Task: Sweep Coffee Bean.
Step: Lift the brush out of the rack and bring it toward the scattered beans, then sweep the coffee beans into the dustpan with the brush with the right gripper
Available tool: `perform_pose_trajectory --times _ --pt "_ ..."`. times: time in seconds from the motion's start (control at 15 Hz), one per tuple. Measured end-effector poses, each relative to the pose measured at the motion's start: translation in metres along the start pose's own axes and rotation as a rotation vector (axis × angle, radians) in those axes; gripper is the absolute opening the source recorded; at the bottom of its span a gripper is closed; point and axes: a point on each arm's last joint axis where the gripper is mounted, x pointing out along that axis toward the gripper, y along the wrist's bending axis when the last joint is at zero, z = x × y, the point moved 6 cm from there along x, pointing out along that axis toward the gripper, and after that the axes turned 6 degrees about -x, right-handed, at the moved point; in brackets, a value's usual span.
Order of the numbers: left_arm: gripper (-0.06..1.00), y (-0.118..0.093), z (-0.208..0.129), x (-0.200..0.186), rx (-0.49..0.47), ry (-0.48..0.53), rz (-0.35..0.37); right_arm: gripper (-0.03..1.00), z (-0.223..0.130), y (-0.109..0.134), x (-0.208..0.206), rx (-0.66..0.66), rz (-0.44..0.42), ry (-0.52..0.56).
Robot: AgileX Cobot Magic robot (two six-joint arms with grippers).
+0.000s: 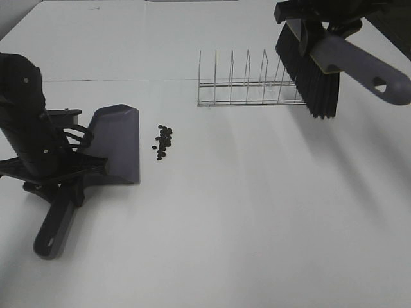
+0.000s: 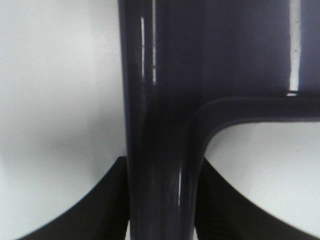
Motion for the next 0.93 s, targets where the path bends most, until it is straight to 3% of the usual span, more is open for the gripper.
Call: perform_pose_trajectory --times 0.13,0.33,0.8,0.93 --pt "0.32 -0.009 0.002 0.004 0.019 0.026 0.01 0.28 -0.011 0.009 0.022 -0.009 0.001 0.049" --pt "0.32 -0.017 0.004 0.008 0.044 0.065 0.034 0.28 -0.023 0.043 0.07 -0.077 -0.019 0.141" --pt "0.32 -0.029 -0.001 0.01 0.081 0.065 0.036 0.28 -0.036 0.154 0.12 -0.314 -0.05 0.187" --pt "0.32 -0.029 -0.001 0.01 0.081 0.065 0.036 0.28 -0.035 0.174 0.126 -0.339 -0.041 0.194"
